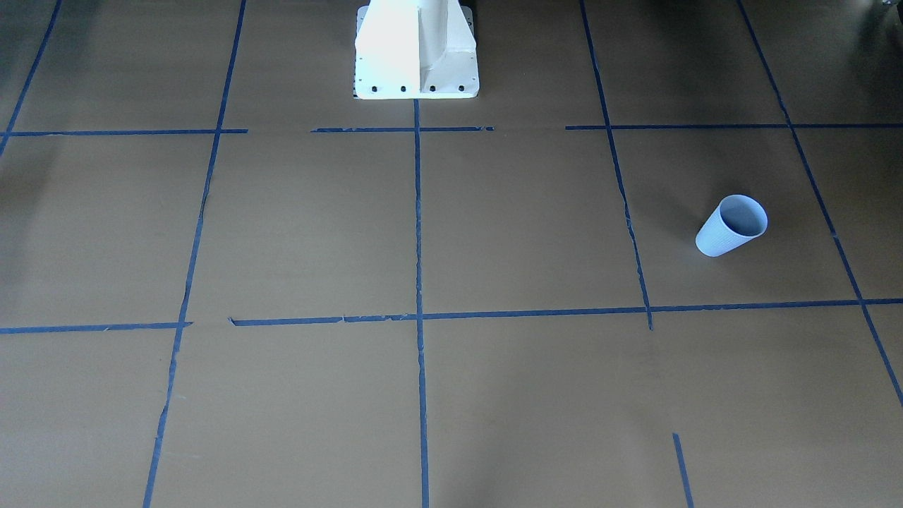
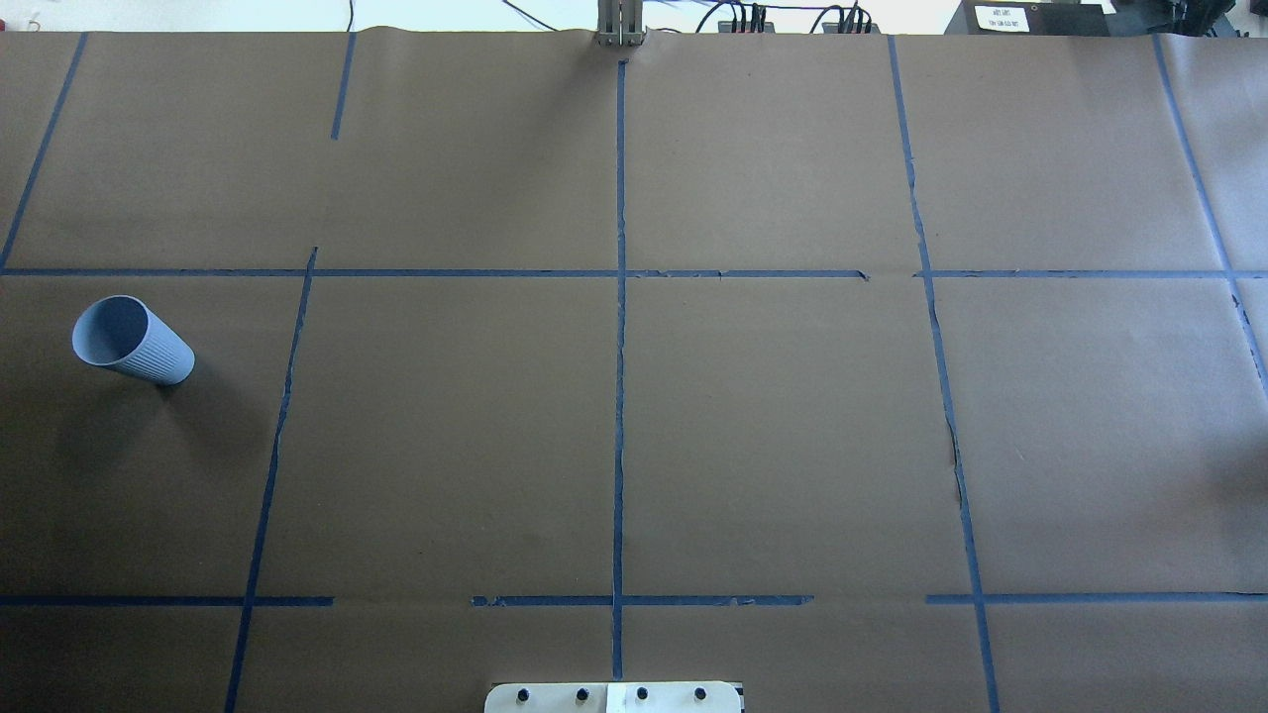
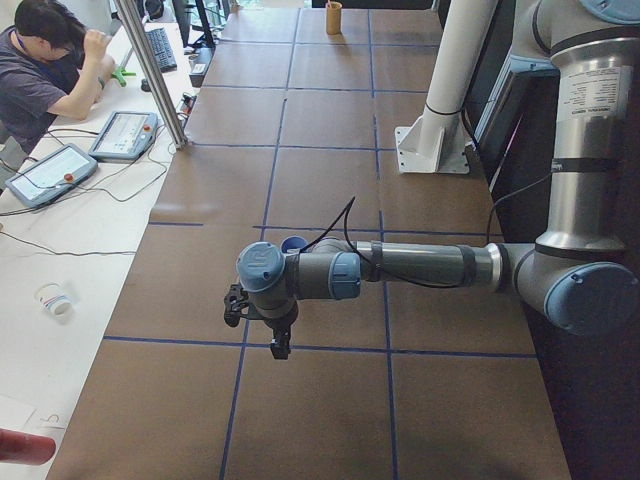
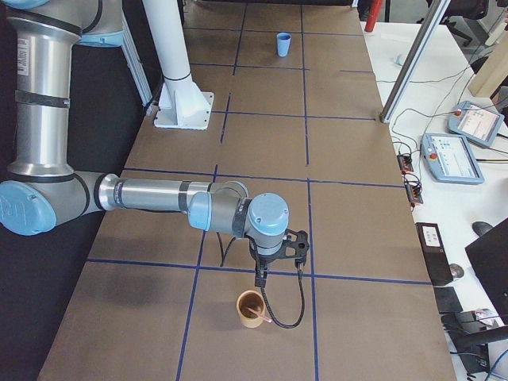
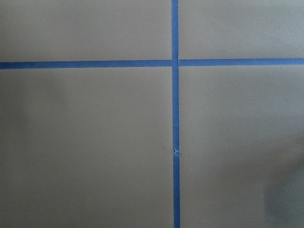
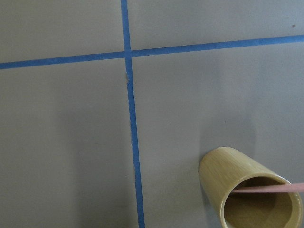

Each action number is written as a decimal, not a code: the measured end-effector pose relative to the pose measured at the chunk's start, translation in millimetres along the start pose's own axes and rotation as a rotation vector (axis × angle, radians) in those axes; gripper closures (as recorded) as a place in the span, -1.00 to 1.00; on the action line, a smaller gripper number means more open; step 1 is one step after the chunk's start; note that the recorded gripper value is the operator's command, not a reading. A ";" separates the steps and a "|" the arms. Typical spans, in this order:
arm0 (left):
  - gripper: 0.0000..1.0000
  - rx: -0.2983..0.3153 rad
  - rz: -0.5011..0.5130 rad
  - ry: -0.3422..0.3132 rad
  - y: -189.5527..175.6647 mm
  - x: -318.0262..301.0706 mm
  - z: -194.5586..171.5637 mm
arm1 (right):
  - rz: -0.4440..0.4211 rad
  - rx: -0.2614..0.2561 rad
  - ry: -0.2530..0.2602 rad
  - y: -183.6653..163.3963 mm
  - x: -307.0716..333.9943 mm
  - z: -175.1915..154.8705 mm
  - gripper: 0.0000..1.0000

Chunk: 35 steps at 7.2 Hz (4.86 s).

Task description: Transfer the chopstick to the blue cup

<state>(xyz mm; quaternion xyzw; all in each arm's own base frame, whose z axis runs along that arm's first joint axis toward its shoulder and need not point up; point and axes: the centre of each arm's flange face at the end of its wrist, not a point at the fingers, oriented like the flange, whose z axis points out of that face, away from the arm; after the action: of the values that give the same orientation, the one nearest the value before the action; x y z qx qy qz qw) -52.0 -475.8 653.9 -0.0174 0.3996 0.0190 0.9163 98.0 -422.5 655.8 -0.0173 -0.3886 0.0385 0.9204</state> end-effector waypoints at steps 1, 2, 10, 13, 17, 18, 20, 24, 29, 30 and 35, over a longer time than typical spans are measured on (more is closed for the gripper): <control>-1.00 0.001 0.001 0.000 -0.1 0.4 -0.4 | -0.003 0.004 0.000 -0.6 -1.8 -1.8 -1.00; -1.00 0.002 0.002 0.000 -0.2 1.1 -1.0 | -0.007 0.008 0.000 -1.0 -4.1 -3.9 -1.00; -1.00 0.014 0.012 -0.001 -2.4 6.8 -6.5 | -0.010 0.013 -0.007 -2.6 -7.7 -6.5 -1.00; -1.00 0.073 0.024 -0.001 -8.7 45.2 -35.9 | -0.015 0.020 -0.006 -3.5 -10.8 -9.4 -1.00; -1.00 0.079 -0.065 0.046 -8.9 186.6 -18.4 | -0.029 0.035 -0.005 -3.7 -17.7 -16.8 -1.00; -1.00 0.077 -0.075 0.063 -9.8 207.5 0.3 | -0.035 0.040 -0.005 -3.8 -20.3 -19.4 -1.00; -1.00 0.077 -0.075 0.066 -15.3 221.0 45.7 | -0.040 0.046 -0.002 -3.4 -23.0 -22.2 -1.00; -1.00 0.056 -0.057 0.055 -24.9 225.8 107.7 | -0.041 0.046 0.002 -3.3 -22.8 -22.4 -1.00; 1.00 0.028 -0.055 0.056 -21.0 238.0 121.3 | -0.045 0.048 0.004 -4.7 -24.0 -23.9 -1.00; 1.00 0.027 -0.057 0.060 -20.9 240.5 119.7 | -0.049 0.052 0.004 -6.4 -25.9 -25.7 -1.00; 1.00 -0.035 -0.138 0.105 -62.7 383.2 5.0 | -0.080 0.099 0.004 -9.9 -49.4 -48.5 -1.00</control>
<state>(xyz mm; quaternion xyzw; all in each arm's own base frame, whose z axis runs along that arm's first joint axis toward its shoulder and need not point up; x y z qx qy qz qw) 215.3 -530.2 377.4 -0.0618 0.4443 -0.0379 0.8929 99.0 -436.6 587.3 0.0438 -0.3849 0.0210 0.9217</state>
